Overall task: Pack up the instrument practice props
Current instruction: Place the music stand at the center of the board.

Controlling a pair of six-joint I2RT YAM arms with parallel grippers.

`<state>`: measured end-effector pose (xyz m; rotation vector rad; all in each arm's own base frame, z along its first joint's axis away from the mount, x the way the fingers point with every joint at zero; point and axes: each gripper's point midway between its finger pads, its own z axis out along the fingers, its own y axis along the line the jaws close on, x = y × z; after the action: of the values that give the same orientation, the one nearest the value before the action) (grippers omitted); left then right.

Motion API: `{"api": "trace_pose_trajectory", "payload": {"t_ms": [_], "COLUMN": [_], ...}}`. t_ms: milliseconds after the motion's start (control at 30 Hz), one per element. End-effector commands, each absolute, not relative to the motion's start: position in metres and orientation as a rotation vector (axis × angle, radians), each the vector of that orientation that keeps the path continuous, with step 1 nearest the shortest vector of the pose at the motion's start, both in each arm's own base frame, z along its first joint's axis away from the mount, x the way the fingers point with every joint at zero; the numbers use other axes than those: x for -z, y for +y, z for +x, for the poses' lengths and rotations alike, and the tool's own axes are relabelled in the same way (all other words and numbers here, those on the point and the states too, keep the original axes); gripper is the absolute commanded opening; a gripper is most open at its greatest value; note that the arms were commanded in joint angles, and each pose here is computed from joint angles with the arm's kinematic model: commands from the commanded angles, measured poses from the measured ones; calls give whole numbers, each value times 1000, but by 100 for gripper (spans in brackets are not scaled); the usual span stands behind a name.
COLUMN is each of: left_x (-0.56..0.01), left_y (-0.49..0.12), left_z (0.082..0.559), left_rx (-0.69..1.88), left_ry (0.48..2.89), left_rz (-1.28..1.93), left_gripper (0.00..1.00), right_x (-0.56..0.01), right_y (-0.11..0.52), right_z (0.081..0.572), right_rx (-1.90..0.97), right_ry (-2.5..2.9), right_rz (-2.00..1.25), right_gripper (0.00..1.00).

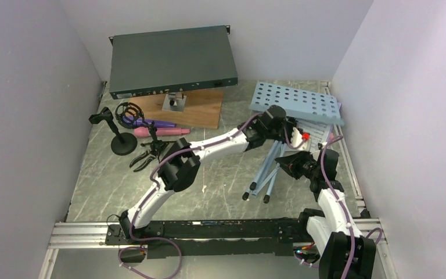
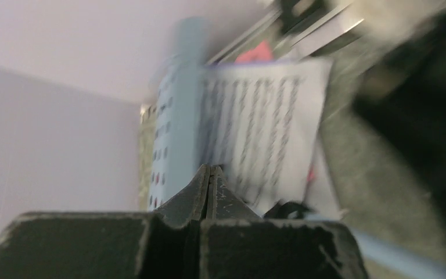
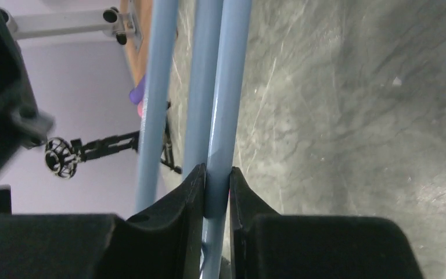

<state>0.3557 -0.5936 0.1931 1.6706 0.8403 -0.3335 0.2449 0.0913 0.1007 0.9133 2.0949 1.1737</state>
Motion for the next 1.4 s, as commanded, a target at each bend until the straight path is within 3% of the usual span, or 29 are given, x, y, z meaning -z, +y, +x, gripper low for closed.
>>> {"api": "trace_pose_trajectory", "payload": {"t_ms": [0,167,333,733,867,1067,1200,1367], "left_x": [-187,-175,-183,-245,-261,-297,-329,-383], "left_y": [-616,-613,-608,-563,-537,-488,-448,-378], "left_z": [318,324,322,286,263,234,234,261], "left_rx": [453,464,496,711,815,900,924,956], "left_ry": [779,812,863,1148,1267,1455,1580,1690], "left_rz": [1697,1685,1638,1483,1431,1323,1223,968], "left_gripper": [0,0,0,52,78,99,100,100], "right_x": [-167,-161,-155,-143,-165,-220,-250,-288], "right_y": [74,71,69,67,66,83,85,60], "right_z": [287,288,288,281,282,278,281,296], "right_rx": [-1077,-1055,-1025,-931,-887,-962,-943,-694], "right_ry": [1831,1843,1864,1993,2005,1972,1986,2019], "right_rz": [638,649,648,556,393,31,-177,-287], "right_gripper": [0,2,28,81,99,100,100,100]}}
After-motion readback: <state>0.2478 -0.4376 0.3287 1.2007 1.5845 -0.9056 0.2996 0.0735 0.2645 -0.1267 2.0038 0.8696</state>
